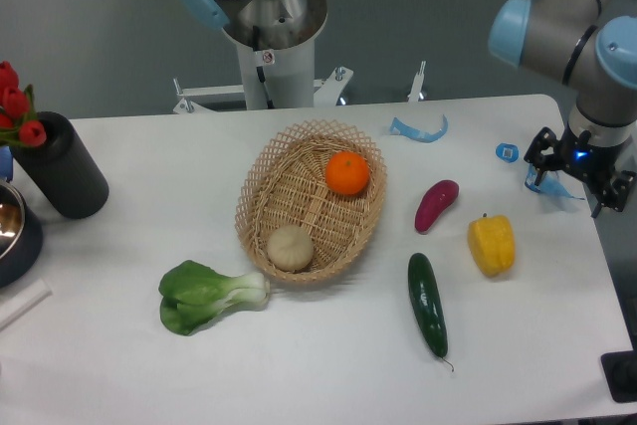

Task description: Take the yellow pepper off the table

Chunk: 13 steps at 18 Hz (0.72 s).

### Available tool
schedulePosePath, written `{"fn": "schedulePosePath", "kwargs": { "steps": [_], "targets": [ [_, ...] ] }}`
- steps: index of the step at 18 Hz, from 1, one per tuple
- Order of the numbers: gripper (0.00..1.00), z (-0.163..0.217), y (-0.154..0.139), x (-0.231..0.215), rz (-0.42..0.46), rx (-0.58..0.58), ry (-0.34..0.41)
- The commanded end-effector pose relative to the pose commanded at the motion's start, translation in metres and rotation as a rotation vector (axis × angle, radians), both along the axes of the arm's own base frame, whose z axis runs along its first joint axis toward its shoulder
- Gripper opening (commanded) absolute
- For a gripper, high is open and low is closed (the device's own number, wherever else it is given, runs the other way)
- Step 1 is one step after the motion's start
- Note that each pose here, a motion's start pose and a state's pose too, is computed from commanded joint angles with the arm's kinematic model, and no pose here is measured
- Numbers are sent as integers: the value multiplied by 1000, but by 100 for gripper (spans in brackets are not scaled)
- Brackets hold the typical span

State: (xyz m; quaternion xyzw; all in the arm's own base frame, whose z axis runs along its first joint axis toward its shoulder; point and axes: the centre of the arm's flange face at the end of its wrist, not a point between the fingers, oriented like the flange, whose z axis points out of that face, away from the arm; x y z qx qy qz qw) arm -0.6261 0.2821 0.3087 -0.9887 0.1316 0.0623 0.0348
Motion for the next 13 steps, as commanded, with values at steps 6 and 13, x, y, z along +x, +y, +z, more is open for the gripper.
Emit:
{"fn": "schedulePosePath", "kwargs": {
  "steps": [6, 13],
  "targets": [
    [100, -9, 10, 11, 159, 6, -30],
    [100, -14, 28, 9, 369, 26, -13]
  ]
}}
